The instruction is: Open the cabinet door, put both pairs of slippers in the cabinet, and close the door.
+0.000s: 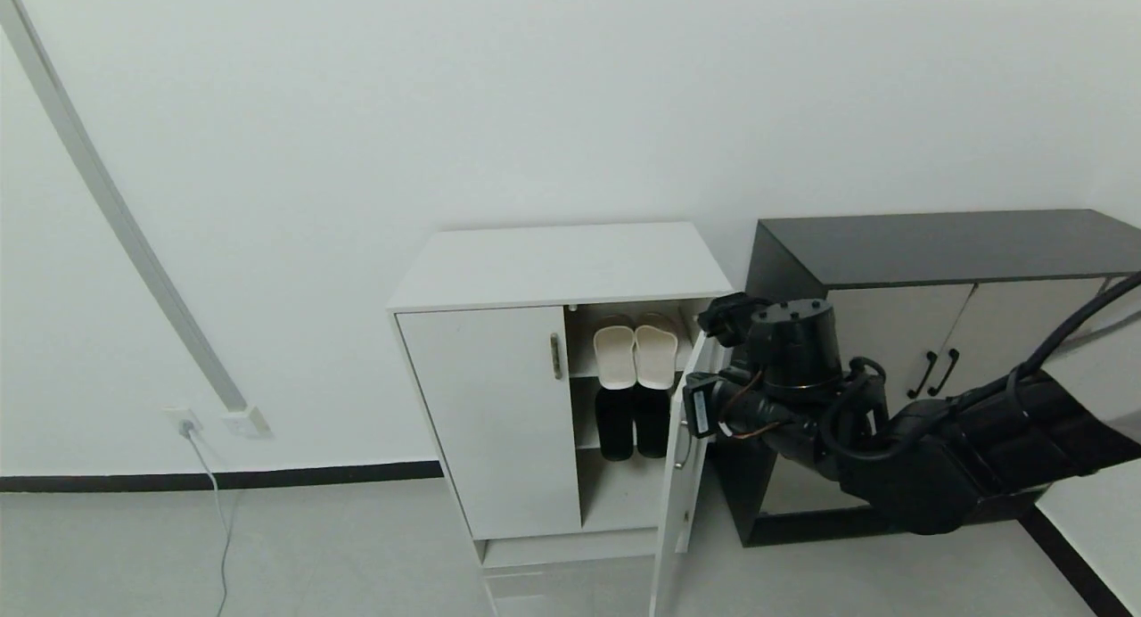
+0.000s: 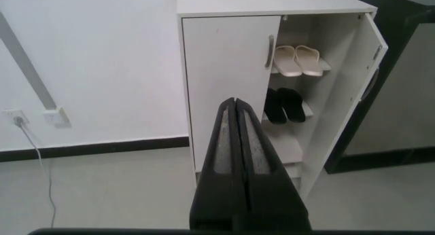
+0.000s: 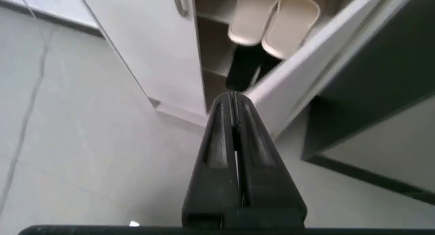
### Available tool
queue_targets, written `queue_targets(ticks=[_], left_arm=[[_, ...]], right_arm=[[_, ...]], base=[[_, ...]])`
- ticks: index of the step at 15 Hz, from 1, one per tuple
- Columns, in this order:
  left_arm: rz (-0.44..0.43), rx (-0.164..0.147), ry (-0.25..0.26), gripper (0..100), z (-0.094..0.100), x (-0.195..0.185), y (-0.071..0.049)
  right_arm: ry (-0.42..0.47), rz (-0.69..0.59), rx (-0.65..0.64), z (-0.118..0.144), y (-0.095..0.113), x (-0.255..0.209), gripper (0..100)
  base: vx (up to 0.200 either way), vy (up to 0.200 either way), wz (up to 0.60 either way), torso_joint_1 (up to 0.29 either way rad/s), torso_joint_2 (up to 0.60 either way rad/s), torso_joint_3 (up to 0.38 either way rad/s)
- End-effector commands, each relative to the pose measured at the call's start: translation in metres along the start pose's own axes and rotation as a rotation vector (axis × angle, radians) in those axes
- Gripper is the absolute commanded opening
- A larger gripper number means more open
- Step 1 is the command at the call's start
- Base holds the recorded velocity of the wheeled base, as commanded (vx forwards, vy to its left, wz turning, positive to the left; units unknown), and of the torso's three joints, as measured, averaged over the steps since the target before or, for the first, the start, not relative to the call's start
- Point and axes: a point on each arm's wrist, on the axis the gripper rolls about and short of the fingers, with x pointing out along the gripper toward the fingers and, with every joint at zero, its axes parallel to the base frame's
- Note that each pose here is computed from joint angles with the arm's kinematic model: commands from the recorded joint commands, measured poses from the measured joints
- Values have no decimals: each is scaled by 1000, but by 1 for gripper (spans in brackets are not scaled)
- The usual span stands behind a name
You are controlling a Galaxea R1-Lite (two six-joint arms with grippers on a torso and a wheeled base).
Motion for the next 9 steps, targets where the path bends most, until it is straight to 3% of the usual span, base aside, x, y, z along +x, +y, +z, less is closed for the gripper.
queue_targets(ticks=[1, 2, 8, 9], left_arm=[[1, 1, 1, 0, 0, 0, 0], [-1, 1, 1, 0, 0, 0, 0], [-1, 0, 1, 0, 0, 0, 0], [1, 0, 1, 0, 0, 0, 0]], right_arm=[[14, -22, -1, -2, -12, -14, 0], [36, -26, -5, -9, -14, -18, 0], [148, -27, -32, -42, -15, -20, 0], [161, -24, -37, -46, -12, -15, 0]], base=[[0, 0, 0, 0, 0, 0], [0, 0, 0, 0, 0, 0], [200, 0, 0, 2, 2, 2], [0, 0, 0, 0, 0, 0]])
